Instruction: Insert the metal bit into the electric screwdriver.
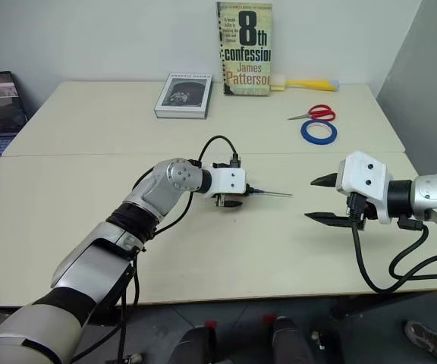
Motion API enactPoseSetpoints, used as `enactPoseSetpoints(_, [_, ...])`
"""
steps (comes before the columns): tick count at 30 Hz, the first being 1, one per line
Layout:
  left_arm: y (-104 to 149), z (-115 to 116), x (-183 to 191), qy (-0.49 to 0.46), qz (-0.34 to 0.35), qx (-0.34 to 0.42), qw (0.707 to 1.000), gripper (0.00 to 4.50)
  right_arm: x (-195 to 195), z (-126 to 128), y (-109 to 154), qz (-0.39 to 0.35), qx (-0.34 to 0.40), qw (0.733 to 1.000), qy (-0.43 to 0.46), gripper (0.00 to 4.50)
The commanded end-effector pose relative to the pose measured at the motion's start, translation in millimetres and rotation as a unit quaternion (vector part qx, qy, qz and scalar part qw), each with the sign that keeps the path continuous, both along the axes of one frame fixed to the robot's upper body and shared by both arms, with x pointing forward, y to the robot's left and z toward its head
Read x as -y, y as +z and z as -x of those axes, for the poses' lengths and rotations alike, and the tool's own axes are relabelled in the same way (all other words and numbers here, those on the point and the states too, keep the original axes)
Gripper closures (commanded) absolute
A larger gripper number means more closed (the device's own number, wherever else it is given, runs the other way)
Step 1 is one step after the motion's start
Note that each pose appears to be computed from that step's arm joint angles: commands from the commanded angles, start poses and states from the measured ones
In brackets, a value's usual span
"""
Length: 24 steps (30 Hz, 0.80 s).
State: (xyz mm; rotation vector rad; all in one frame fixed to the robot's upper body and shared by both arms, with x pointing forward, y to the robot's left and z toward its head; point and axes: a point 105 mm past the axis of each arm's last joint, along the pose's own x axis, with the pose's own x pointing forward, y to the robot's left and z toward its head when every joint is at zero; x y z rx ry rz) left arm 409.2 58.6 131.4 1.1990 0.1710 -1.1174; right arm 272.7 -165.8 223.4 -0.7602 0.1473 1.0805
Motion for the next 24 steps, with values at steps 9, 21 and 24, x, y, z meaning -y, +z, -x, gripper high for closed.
enactPoseSetpoints(9, [82.3, 14.0, -66.8, 0.079, 0.135, 0.036, 0.987, 0.0, 7.8, -5.6, 7.0, -0.012, 0.01, 1.0, 0.002, 1.09])
enactPoseSetpoints(21, [88.0, 110.6, -150.2, 0.162, 0.217, -0.063, 0.961, 0.0, 32.3, 5.7, 2.0, -0.025, -0.02, 0.999, -0.011, 0.03])
enactPoseSetpoints(24, [82.3, 129.2, -167.8, 0.194, 0.211, -0.069, 0.956, 0.0, 42.8, 6.3, 7.2, -0.034, -0.01, 0.999, -0.027, 0.03])
